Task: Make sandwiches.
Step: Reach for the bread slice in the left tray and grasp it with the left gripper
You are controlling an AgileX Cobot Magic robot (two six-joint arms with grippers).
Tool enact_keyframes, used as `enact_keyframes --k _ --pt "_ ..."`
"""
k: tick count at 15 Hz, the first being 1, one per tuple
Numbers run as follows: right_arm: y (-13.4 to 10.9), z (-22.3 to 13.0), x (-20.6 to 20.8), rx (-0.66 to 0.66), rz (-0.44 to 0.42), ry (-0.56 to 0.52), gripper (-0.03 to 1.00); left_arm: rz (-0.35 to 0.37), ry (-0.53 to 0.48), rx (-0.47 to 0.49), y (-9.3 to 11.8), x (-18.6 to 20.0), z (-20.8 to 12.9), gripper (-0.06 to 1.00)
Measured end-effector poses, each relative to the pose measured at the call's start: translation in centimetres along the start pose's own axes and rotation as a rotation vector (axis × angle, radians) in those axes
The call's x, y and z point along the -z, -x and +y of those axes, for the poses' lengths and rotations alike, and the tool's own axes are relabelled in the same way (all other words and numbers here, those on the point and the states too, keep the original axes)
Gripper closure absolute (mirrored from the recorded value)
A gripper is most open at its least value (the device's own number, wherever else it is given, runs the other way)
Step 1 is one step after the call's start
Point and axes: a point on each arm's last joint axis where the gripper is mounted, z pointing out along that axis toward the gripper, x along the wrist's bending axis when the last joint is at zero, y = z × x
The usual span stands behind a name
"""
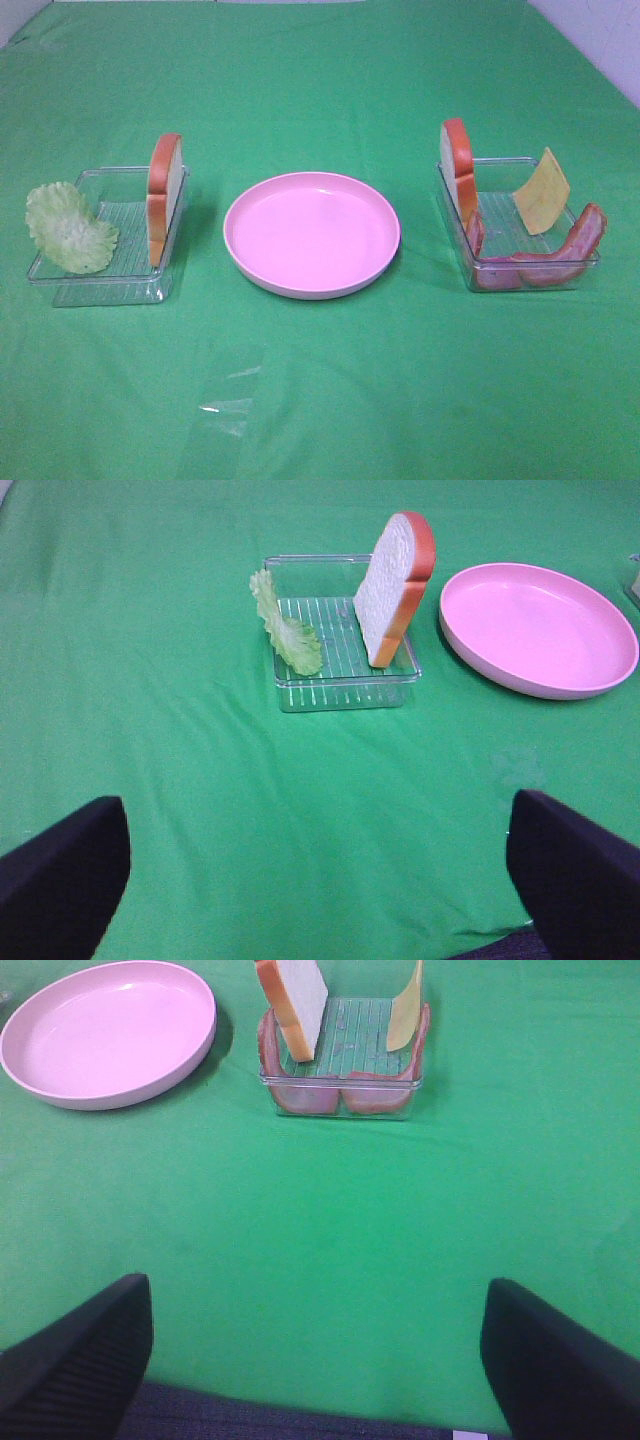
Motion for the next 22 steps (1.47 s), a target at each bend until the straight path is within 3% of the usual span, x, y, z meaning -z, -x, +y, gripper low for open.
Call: enact_keyframes --k 18,22 --pt "0.0 0.0 0.0 0.000 0.000 0.000 0.10 0.000 0.000 0.000 0.0 0.0 0.0 0.01" --pt "0.0 0.0 0.0 0.000 0.000 0.000 0.10 0.004 0.028 0.084 -0.2 -1.4 4.0 0.01"
